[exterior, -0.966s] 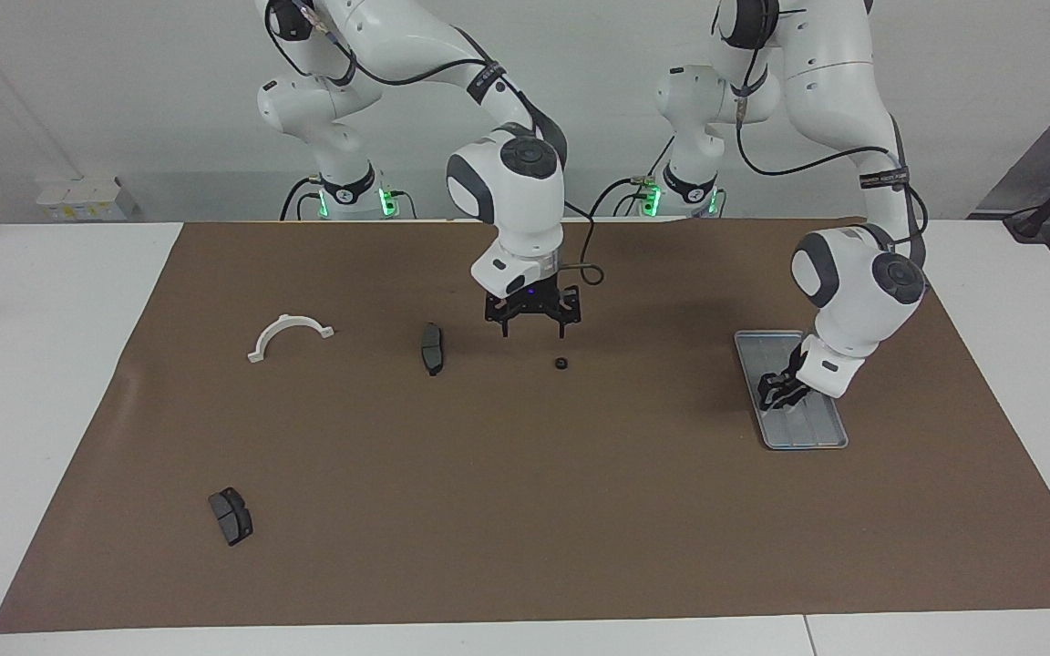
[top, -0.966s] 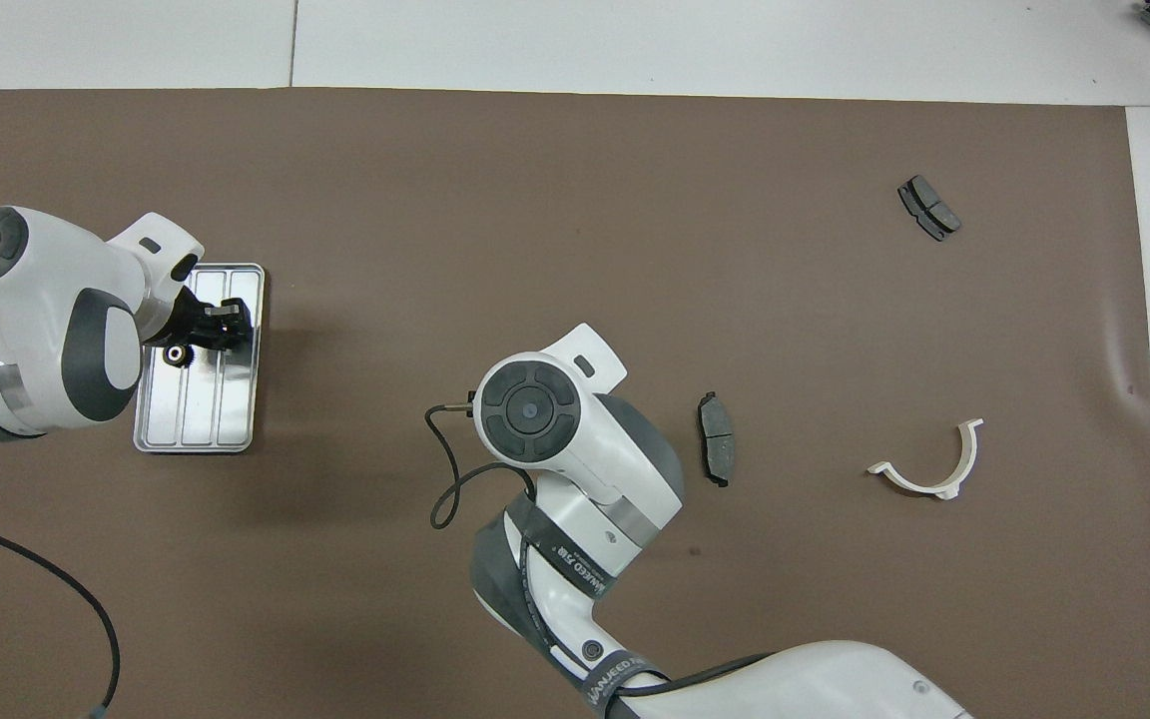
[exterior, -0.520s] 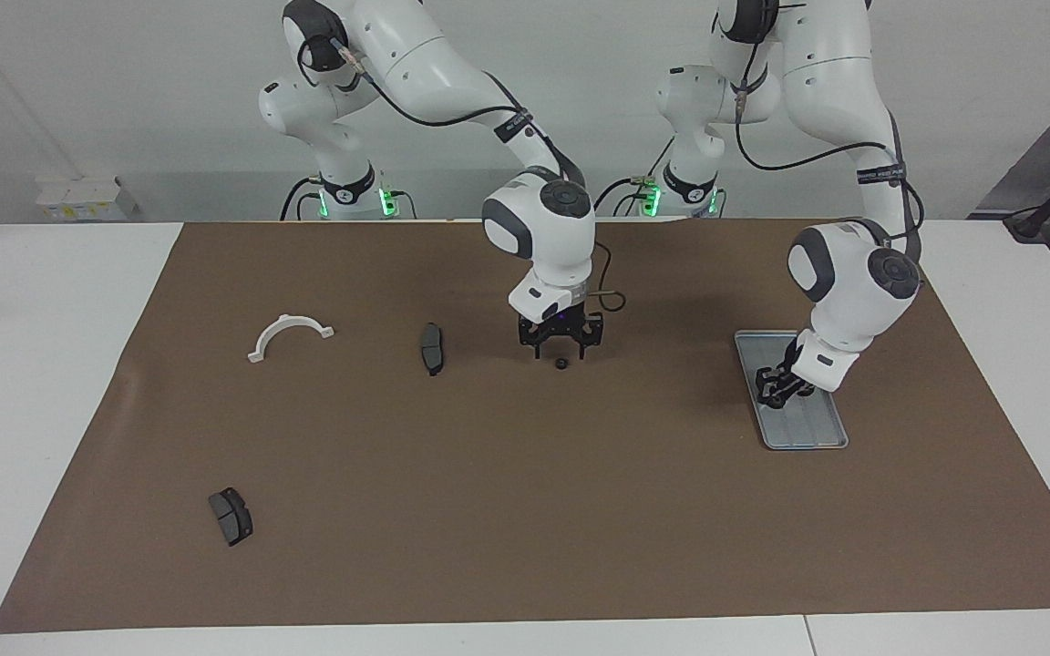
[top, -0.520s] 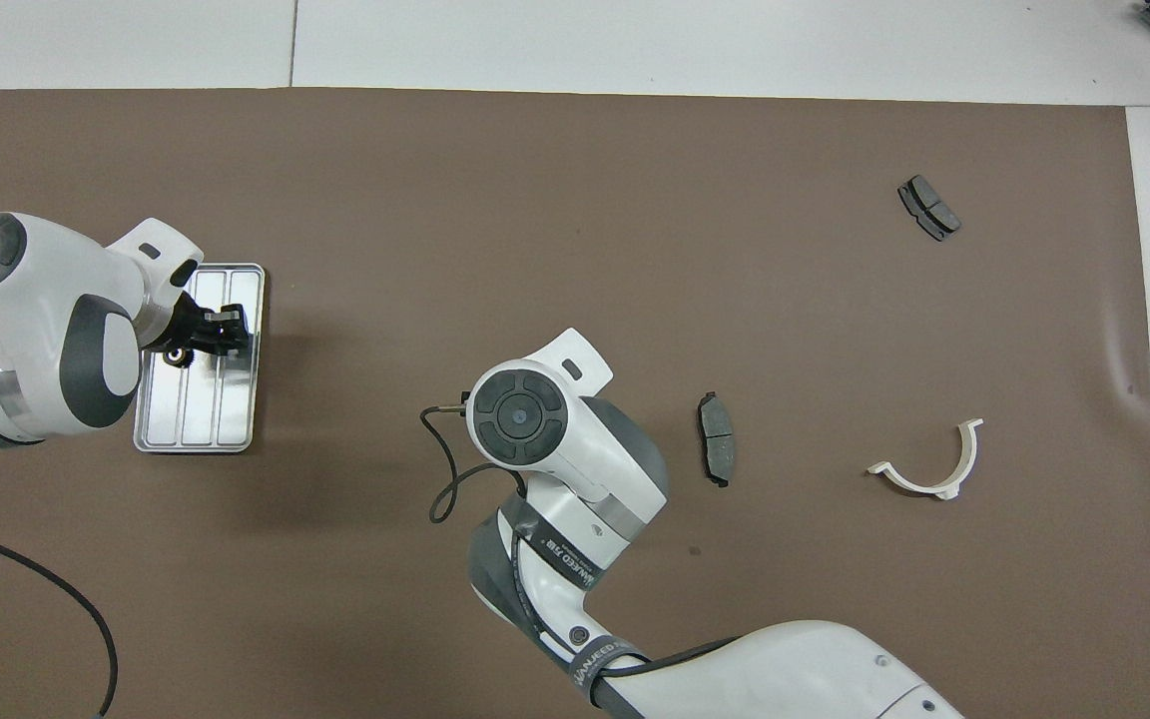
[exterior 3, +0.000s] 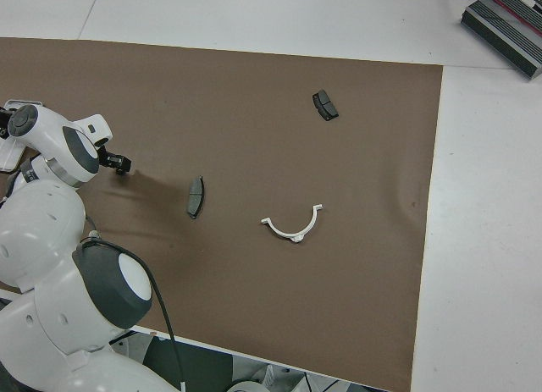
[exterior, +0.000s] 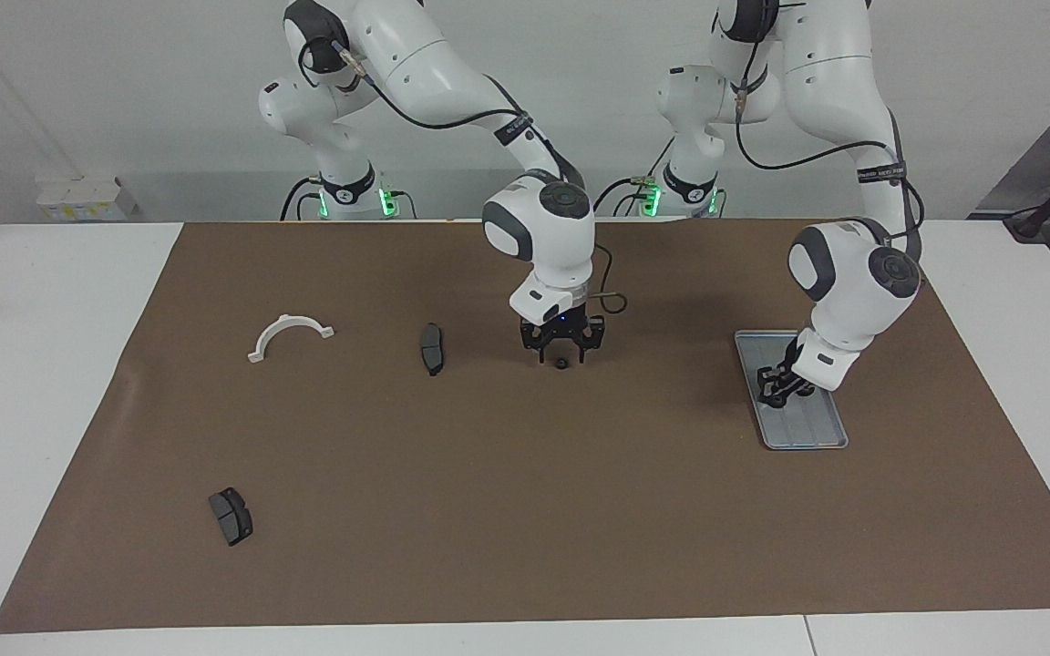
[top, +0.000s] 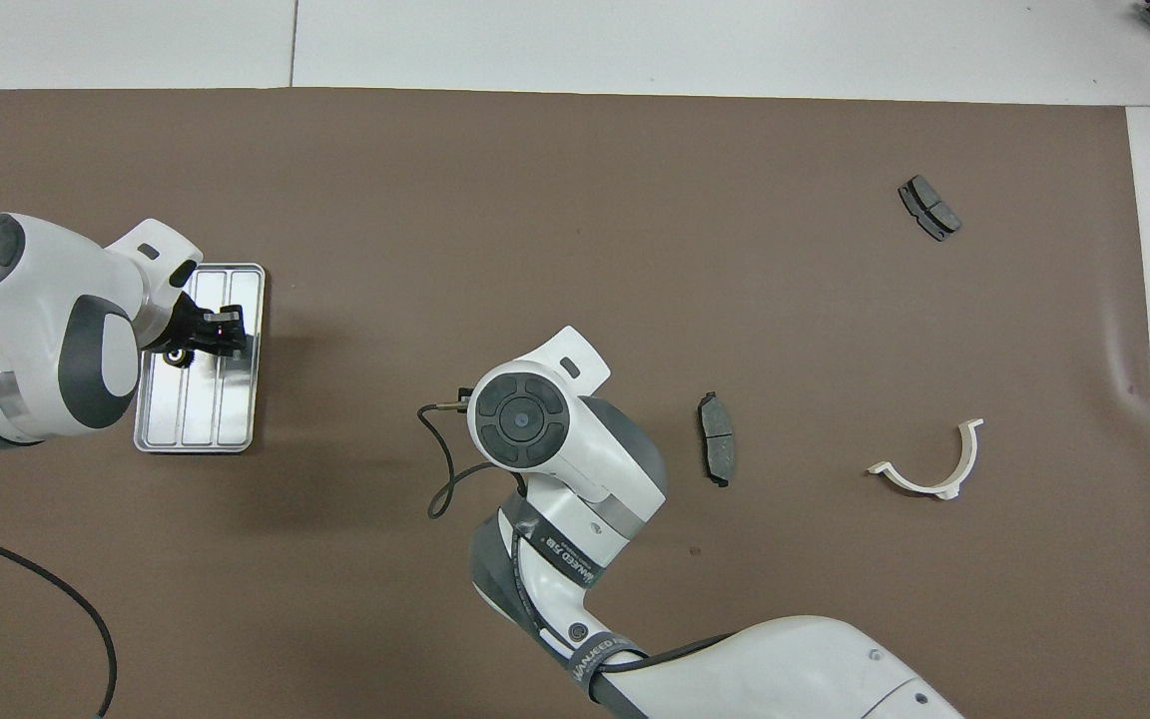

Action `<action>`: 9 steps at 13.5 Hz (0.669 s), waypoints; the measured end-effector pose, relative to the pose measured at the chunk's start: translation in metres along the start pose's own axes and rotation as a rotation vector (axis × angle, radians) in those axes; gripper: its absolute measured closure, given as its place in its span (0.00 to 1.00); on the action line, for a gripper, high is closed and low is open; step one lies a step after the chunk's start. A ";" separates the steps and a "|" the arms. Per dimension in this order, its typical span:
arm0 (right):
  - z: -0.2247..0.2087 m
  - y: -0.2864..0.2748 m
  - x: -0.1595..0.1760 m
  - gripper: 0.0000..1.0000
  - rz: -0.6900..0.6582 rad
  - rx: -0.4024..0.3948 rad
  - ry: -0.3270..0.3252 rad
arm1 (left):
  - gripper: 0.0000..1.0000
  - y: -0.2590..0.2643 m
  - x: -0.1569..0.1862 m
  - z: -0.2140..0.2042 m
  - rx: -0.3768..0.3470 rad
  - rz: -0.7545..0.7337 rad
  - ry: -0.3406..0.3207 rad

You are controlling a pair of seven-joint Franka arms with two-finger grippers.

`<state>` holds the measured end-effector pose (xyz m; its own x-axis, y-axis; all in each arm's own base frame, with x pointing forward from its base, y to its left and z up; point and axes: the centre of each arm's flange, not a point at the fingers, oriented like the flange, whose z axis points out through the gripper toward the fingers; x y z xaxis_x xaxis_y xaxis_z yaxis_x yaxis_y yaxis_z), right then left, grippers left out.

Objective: Place bearing gear from tray to pile

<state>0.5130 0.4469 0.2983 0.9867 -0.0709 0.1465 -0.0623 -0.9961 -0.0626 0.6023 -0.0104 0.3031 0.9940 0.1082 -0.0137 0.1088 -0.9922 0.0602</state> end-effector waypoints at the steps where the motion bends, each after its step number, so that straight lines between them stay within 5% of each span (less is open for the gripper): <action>1: 0.002 0.000 -0.001 0.33 -0.001 -0.001 -0.001 | 0.65 0.001 0.002 -0.003 -0.001 0.001 0.006; 6: 0.009 0.001 -0.005 0.49 -0.005 -0.010 -0.011 | 0.65 0.012 0.027 -0.054 -0.015 0.018 0.042; 9: 0.008 0.002 -0.005 0.77 -0.004 -0.013 -0.012 | 0.65 0.017 0.033 -0.066 -0.019 0.024 0.061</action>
<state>0.5095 0.4459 0.2901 0.9887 -0.0662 0.1347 -0.0600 -0.9970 -0.0493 0.6370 -0.0193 0.3692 0.9949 0.0884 0.0484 0.0844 -0.9933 0.0788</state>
